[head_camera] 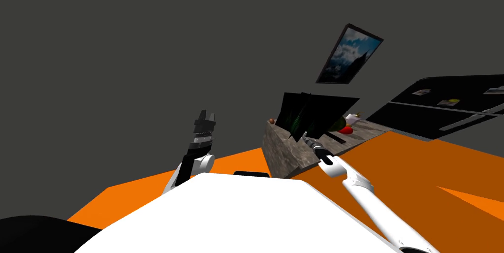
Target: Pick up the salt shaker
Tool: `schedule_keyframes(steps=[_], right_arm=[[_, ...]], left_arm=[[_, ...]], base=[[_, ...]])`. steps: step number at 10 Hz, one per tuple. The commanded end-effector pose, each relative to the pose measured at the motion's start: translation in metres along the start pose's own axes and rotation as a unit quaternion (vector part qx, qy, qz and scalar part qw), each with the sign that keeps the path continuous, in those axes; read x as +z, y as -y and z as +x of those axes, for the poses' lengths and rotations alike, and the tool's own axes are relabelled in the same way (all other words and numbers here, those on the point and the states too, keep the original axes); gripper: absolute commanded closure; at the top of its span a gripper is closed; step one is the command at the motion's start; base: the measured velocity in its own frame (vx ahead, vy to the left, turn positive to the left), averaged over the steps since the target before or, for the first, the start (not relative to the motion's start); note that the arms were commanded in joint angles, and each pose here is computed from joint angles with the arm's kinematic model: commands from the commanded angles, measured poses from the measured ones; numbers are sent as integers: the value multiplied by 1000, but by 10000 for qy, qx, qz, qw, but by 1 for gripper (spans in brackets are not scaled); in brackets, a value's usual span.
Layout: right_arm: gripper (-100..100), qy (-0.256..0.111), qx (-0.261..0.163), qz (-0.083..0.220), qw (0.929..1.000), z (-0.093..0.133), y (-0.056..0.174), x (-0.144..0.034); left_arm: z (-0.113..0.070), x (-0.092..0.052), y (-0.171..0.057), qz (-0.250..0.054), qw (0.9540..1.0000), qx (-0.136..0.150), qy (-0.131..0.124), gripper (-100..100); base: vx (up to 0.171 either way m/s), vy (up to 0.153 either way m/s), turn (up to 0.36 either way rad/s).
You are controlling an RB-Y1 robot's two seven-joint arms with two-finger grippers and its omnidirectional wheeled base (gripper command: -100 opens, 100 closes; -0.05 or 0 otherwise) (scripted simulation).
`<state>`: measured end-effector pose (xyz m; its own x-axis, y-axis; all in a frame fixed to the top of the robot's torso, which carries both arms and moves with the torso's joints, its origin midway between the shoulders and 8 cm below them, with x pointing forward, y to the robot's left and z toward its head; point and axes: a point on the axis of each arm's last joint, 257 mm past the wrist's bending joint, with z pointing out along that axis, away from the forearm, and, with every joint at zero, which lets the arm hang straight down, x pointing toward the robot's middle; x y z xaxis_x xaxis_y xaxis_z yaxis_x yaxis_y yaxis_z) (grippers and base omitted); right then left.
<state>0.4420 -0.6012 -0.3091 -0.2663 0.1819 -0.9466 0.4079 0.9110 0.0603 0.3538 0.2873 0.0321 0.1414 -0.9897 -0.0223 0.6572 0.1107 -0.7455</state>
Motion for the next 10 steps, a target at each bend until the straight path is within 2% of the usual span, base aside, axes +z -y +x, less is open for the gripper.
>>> schedule_keyframes(steps=[1, 2, 3, 4, 5, 6, 7, 8, 9, 10], right_arm=[[-100, -45, -323, 80, 9994, -2, 12, -2], [-100, -80, -618, 141, 9980, -2, 22, -4], [-100, -58, -445, 100, 9989, -1, 17, -3], [0, -61, -478, 108, 9988, -1, 17, -3], [-100, -7, -529, -70, 9986, -7, 9, 6], [-100, -76, -529, -40, 9986, 1, 16, 5], [-100, -9, -582, -185, 9981, -8, 8, 13], [-100, -74, -579, -193, 9981, 1, 14, 12], [-100, 21, -634, -337, 9974, -12, 4, 20], [-100, -23, -629, -364, 9974, -5, 8, 19]], left_arm=[[0, 0, 0, 0, 10000, 0, 0, 0], [0, 0, 0, 0, 10000, 0, 0, 0], [0, 0, 0, 0, 10000, 0, 0, 0], [0, 0, 0, 0, 10000, 1, 0, 0], [0, 0, 0, 0, 10000, 0, 0, 0], [0, 0, 0, -1, 10000, 1, 1, 0], [0, 0, 0, 0, 10000, 0, 0, 0], [0, 0, 0, -1, 10000, 1, 1, 0], [0, 0, 0, 0, 10000, 0, 0, 0], [0, 0, 0, -1, 10000, 1, 1, 0]], base=[[38, 22, 123], [47, 21, 157], [23, 6, 32], [0, 0, 0], [48, 44, -162], [67, 62, -110], [112, 53, -156], [88, 51, -83], [88, 50, -189], [71, 54, -91]])
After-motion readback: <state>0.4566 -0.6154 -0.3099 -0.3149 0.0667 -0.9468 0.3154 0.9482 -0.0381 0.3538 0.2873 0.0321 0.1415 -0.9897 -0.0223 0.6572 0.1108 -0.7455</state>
